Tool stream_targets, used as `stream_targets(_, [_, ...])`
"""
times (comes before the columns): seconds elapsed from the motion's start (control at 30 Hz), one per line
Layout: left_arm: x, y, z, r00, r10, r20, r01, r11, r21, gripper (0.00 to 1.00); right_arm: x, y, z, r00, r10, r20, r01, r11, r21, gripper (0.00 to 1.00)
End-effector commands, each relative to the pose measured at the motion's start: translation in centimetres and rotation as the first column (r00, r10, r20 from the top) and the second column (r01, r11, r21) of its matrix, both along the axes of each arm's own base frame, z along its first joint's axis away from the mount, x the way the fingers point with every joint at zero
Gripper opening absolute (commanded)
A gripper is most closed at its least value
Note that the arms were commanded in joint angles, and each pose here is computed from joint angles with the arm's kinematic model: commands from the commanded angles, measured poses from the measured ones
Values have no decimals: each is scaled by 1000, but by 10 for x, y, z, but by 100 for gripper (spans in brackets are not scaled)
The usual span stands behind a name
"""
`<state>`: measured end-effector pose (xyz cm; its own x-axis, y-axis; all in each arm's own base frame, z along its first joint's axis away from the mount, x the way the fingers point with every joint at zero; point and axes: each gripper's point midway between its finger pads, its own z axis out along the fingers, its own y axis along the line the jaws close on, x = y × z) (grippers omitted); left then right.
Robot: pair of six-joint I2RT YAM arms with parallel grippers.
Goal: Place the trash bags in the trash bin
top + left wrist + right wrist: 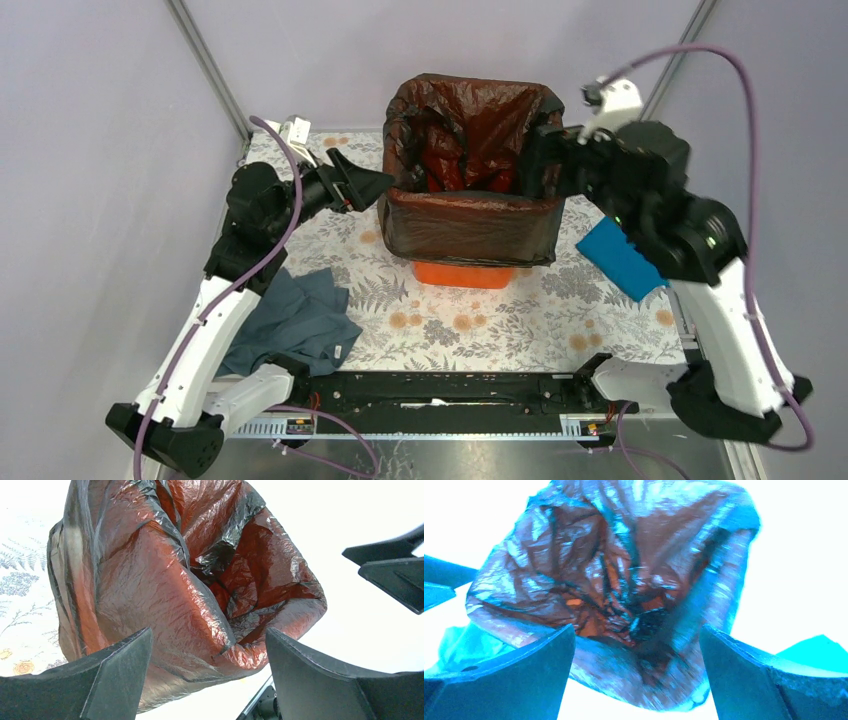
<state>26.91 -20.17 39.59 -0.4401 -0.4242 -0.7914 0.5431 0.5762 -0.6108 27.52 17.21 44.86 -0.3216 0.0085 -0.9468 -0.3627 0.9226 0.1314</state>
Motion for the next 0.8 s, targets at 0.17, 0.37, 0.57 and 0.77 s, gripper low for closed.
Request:
stream_targets(0.17, [15,-20,6,997,-70,18,72,993,-92,83,-2,-70,-45,939,-345,7,344,936,-76,97])
stream_targets(0.37, [26,-36,4,994,-112,0,110,983,-147,77,1,-61,-59,943,-333,-18,331,942,-49,76])
stream_targets(0.57, [34,-52,3,991,-130,-10,127,983,-136,77,14,-59,-76,930,-367,-28,363,927,-89,75])
stream_targets(0.77, [37,-13,1,997,71,40,-72,997,39,89,25,-70,-83,897,-442,5,438,886,-152,57])
